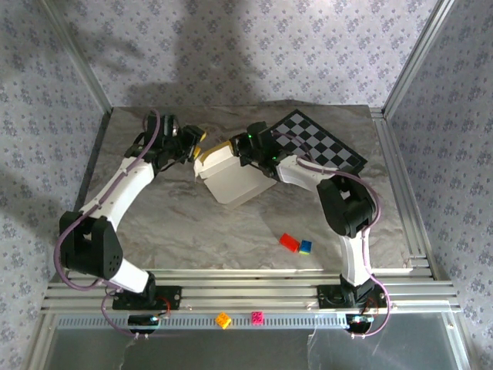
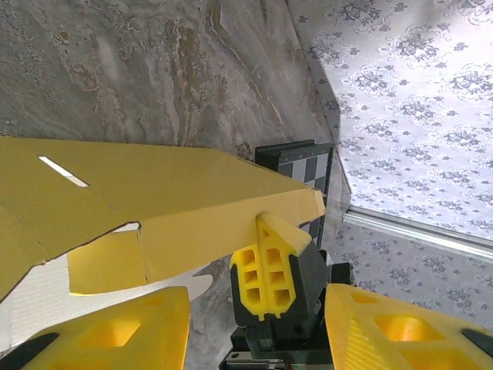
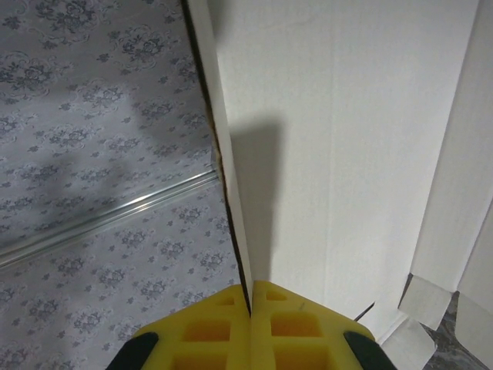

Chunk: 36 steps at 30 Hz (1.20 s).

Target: Fold the paper box

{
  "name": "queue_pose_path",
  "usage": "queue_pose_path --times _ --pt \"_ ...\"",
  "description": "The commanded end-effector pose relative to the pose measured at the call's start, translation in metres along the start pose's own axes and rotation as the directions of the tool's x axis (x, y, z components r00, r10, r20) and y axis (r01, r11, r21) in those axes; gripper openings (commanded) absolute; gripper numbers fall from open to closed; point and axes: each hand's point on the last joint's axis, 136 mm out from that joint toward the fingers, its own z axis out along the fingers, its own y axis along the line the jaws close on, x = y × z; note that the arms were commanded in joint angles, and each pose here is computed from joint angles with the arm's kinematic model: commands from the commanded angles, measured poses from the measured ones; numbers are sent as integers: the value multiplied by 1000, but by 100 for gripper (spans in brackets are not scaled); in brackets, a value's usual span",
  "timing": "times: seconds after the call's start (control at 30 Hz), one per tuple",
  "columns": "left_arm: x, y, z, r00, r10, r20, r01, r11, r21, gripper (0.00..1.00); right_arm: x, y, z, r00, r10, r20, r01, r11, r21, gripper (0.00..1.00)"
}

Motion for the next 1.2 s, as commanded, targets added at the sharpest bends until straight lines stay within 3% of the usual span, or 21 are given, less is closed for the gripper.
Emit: queue_pose_path --times 0.0,0.9,1.17 --pt "5 3 2 998 -41 -38 40 999 -26 49 -2 -9 7 1000 4 -3 -4 1000 11 0" --pt "6 38 37 998 -27 -59 21 996 -92 50 -2 -16 15 999 15 -29 -14 999 40 0" --pt "5 40 51 997 -38 -63 34 997 -66 45 -3 -18 15 999 24 -31 -22 999 49 0"
